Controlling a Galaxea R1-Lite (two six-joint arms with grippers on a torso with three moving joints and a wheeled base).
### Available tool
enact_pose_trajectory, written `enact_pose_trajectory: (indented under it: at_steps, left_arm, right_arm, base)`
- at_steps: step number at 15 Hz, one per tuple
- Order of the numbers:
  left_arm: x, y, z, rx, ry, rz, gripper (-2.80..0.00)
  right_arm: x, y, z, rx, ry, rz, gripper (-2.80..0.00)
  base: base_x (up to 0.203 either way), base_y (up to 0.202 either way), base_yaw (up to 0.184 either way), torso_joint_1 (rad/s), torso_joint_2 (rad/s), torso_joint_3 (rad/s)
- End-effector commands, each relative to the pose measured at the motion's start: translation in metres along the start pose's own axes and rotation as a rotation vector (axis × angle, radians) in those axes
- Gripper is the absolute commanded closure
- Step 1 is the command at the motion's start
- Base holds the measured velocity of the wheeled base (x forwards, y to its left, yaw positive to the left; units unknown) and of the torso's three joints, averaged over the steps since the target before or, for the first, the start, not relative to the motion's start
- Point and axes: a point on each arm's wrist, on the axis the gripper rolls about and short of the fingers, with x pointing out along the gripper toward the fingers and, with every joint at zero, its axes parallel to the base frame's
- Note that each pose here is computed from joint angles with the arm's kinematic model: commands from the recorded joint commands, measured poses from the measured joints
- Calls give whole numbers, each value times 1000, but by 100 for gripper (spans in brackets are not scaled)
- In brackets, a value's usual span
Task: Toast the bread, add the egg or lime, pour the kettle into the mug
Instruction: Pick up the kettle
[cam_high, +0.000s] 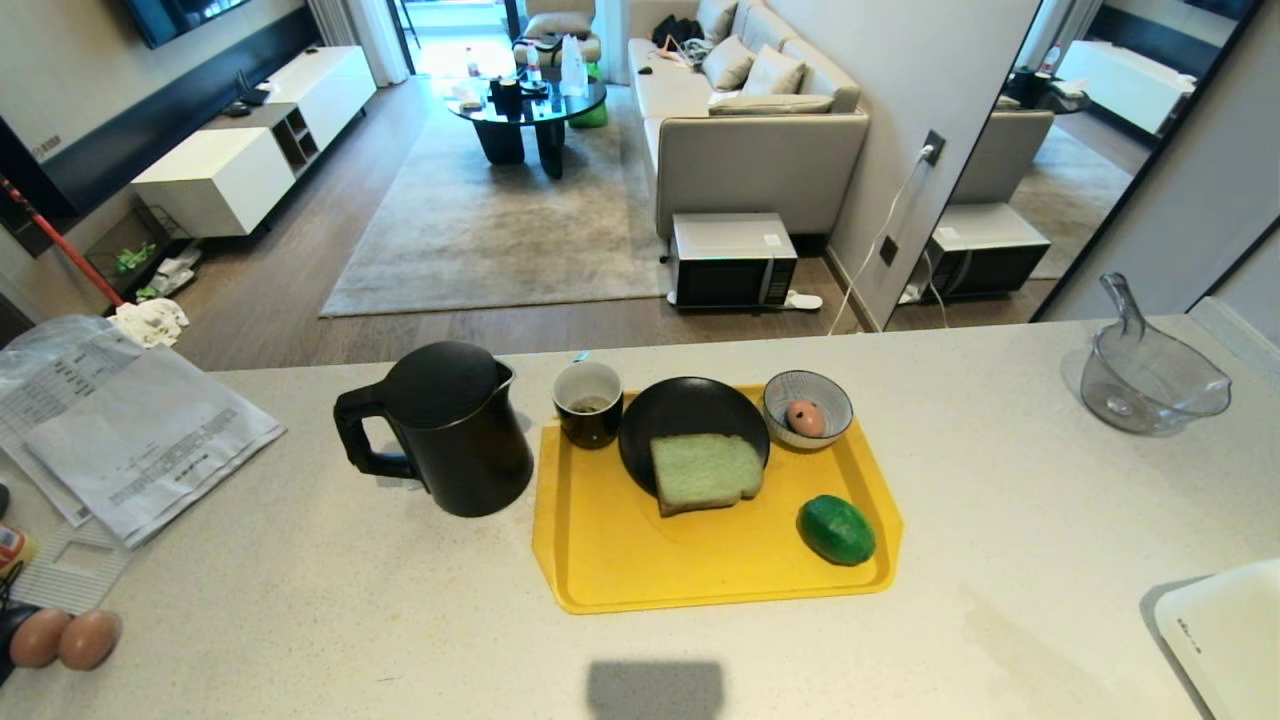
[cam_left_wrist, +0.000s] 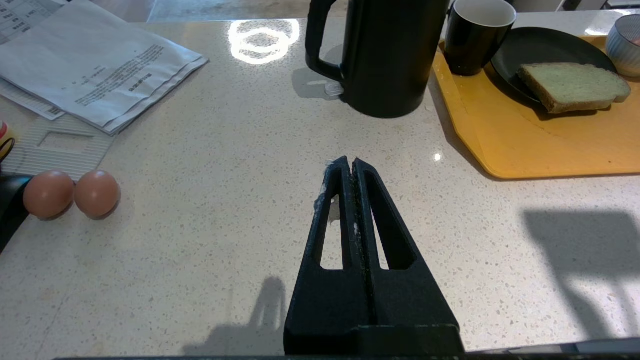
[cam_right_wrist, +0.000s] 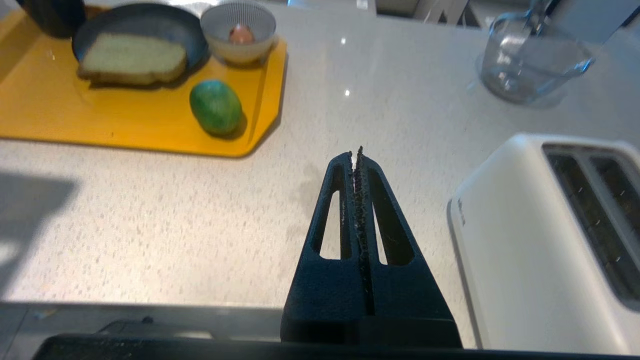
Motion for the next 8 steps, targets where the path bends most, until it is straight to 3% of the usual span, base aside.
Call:
enact_pose_trajectory:
  at_steps: [1,8]
  left_arm:
    - [1,0,-4,0,11,1,0]
    - [1,0,-4,0,11,1,0]
  right_arm:
    - [-1,0,-4,47,53,8,0]
    - [0,0,-4,44,51,4,0]
  base:
    - [0,0,0,0,0,0]
    - [0,0,0,0,0,0]
